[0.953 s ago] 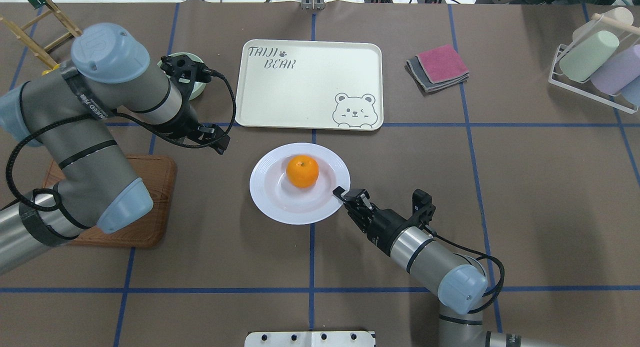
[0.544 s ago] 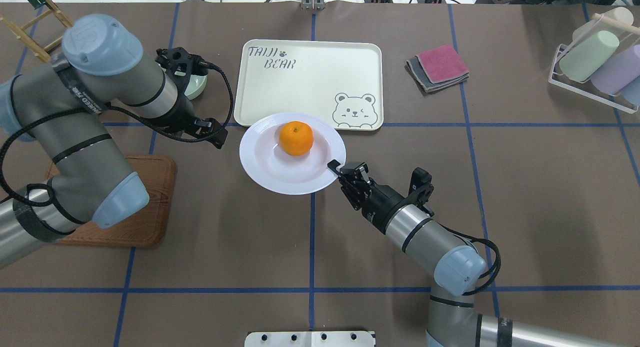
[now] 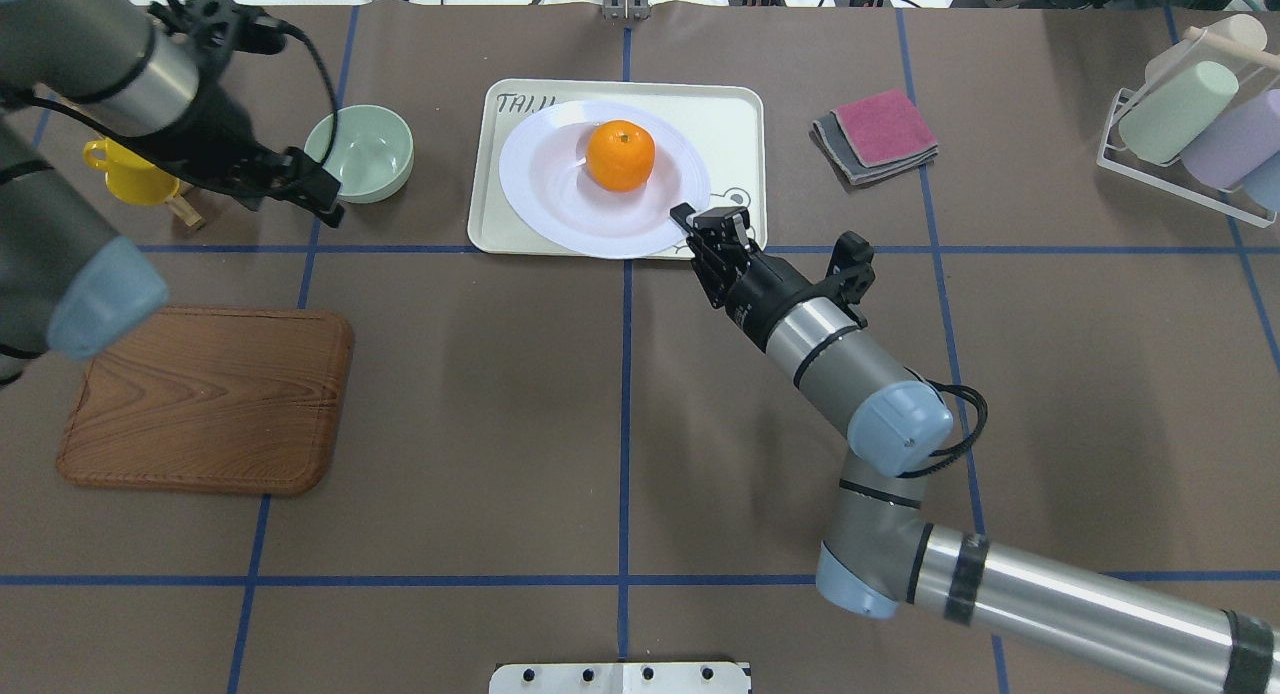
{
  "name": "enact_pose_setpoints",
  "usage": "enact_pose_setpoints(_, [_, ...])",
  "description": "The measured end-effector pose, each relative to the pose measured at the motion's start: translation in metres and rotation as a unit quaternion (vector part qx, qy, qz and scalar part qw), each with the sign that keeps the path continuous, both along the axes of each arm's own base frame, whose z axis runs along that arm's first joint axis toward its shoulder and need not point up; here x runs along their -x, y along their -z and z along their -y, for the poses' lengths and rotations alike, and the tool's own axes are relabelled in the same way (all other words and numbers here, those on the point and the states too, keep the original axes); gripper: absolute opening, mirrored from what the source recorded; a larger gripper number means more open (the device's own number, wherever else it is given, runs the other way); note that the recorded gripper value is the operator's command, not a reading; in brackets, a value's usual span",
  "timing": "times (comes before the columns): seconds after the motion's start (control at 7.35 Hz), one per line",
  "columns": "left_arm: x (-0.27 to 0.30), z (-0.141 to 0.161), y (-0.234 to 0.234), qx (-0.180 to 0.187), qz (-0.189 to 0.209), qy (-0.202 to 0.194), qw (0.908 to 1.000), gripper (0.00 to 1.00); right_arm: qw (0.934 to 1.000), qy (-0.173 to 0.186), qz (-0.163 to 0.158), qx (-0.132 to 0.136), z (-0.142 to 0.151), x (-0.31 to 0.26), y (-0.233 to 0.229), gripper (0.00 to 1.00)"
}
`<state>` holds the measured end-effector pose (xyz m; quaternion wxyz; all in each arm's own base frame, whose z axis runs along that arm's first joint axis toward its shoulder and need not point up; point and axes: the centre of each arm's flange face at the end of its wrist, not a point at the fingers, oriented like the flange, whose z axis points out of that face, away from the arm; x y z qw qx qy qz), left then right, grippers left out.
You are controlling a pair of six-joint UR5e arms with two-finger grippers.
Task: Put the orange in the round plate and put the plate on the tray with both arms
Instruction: 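Push the plate with the right gripper onto the cream bear tray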
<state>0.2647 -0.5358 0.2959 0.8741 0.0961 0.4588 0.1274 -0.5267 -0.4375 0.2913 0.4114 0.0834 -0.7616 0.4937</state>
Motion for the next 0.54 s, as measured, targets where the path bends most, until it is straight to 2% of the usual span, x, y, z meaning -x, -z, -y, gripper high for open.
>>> enact_pose_setpoints(0.27, [0.087,-0.005,-0.046,-0.048,0.018,-0.011,0.9986,1.0,0.998,-0.025,-0.053,0.026,0.057,0.034,0.021,0.0])
enact_pose_setpoints(0.54, [0.146,-0.016,-0.065,-0.076,0.043,-0.025,0.9959,1.0,0.9918,-0.038,-0.11,0.054,0.081,0.067,0.019,0.0])
